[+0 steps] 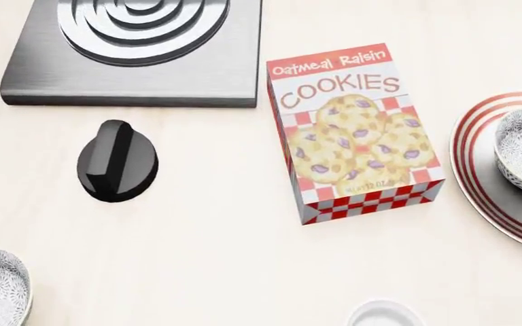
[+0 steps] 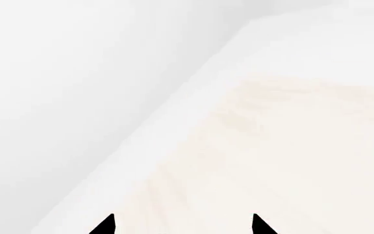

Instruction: Pick the akita bowl from table center and place it on the plate.

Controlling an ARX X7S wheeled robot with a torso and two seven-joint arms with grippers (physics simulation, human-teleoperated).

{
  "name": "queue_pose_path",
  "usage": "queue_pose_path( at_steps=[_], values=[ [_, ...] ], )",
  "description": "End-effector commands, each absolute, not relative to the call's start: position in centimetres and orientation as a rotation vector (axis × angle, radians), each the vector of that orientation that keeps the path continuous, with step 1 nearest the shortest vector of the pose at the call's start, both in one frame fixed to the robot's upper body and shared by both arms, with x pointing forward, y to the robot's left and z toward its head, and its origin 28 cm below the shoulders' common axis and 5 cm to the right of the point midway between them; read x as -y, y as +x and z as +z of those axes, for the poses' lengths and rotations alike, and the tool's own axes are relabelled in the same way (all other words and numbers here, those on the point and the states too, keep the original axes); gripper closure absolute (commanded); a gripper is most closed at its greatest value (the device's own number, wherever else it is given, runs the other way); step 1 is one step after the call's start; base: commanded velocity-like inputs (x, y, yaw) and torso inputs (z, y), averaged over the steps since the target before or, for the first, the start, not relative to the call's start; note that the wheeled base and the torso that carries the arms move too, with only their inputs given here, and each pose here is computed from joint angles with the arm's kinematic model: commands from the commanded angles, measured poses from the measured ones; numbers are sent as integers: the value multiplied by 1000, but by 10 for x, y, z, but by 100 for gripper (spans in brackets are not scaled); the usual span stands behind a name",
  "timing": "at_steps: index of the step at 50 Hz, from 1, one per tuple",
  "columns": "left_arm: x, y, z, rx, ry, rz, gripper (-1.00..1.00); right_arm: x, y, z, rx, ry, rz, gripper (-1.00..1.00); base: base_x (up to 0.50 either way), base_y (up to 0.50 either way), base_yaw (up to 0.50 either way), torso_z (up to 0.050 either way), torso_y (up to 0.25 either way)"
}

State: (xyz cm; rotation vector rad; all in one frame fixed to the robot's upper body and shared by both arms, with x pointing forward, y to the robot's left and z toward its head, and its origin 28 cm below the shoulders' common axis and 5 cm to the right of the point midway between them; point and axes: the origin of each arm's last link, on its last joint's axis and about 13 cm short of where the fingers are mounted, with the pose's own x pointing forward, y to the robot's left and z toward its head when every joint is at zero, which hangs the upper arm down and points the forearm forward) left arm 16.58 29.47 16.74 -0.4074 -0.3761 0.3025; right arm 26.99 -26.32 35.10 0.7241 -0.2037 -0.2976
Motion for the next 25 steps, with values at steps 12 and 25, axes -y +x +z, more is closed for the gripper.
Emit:
queue_pose_path(
  at_steps=[12, 25],
  values=[
    [-293, 170, 169, 376, -399, 293, -100, 227, 199, 374, 308, 534, -171, -100, 0, 0, 0, 0, 0],
    [-291, 172, 168, 372, -393, 282, -100, 231, 195, 370, 314, 538, -188, -100, 0, 0, 0, 0, 0]
  ],
)
